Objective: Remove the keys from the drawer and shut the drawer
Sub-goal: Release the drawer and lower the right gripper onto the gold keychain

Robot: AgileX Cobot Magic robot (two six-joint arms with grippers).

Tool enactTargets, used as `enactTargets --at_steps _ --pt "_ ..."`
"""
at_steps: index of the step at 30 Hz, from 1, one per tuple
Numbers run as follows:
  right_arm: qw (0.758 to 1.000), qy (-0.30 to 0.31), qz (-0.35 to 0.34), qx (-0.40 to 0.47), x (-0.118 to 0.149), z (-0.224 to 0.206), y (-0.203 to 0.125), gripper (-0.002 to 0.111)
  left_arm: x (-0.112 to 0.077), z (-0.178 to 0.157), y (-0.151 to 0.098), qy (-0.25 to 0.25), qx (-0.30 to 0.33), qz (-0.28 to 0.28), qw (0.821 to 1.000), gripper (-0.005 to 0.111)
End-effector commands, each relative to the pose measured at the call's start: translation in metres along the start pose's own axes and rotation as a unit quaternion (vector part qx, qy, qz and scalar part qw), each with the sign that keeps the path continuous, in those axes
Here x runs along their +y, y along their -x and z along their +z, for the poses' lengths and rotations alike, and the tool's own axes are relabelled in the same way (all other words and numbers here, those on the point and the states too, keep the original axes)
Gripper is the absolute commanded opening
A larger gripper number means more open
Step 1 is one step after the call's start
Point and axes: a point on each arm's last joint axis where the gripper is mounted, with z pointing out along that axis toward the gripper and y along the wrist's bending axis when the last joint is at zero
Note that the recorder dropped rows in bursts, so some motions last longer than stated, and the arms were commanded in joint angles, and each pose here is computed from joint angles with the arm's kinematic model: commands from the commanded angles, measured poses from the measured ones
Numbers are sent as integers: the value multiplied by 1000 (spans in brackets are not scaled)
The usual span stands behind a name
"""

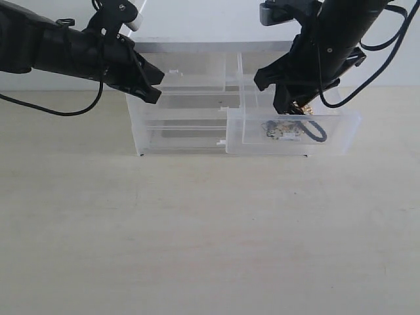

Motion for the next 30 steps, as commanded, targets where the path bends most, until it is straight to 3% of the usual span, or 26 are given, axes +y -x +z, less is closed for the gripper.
enactTargets --at_steps 1,7,24,27,29,30 --pt "1000 -2 -19 1 0 -3 1 17 25 -4 7 100 -10 -30 994 4" --pt "999 -4 -35 4 0 -3 0 -1 25 -4 7 102 -10 -30 994 4" --pt "996 -21 -37 -76 3 -43 6 0 25 -4 7 102 -10 -28 994 4" --pt "997 -13 -43 -69 4 -43 5 12 25 -4 7 102 -10 -28 994 4" --pt "997 -7 -41 -70 5 -42 5 30 25 -4 7 102 -10 -28 994 4" --pt "997 -4 -38 -71 5 -40 4 44 25 -4 7 102 -10 -28 994 4"
